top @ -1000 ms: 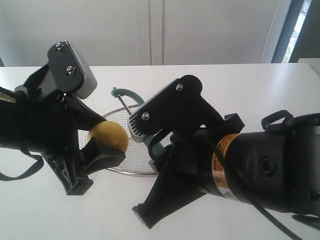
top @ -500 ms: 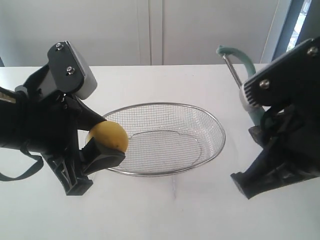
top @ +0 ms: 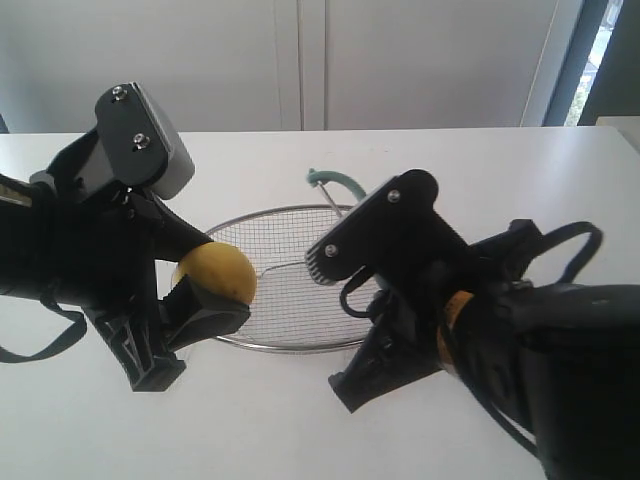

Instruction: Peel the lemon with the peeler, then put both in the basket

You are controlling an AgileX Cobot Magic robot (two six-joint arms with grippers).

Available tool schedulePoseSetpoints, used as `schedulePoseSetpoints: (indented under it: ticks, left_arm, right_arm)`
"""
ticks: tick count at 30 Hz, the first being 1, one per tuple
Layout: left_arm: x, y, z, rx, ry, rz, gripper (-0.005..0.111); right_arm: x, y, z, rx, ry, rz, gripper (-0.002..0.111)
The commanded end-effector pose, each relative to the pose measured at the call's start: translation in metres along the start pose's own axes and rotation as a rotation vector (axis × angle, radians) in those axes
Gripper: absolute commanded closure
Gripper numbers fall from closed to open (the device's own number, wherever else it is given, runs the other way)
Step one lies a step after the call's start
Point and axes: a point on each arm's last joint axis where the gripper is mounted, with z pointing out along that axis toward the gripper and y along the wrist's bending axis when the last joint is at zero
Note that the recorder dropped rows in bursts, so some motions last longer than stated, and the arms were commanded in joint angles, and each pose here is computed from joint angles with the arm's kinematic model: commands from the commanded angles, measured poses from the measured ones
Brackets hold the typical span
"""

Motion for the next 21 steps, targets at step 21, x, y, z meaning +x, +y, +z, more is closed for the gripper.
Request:
schedulePoseSetpoints:
  ticks: [21]
  left_arm:
    - [-0.004, 0.003, -0.003, -0.038, -0.047, -0.016, 0.107]
  right_arm:
    - [-0.024, 0.030, 0.017, -0.264, -0.081, 0.055, 0.108]
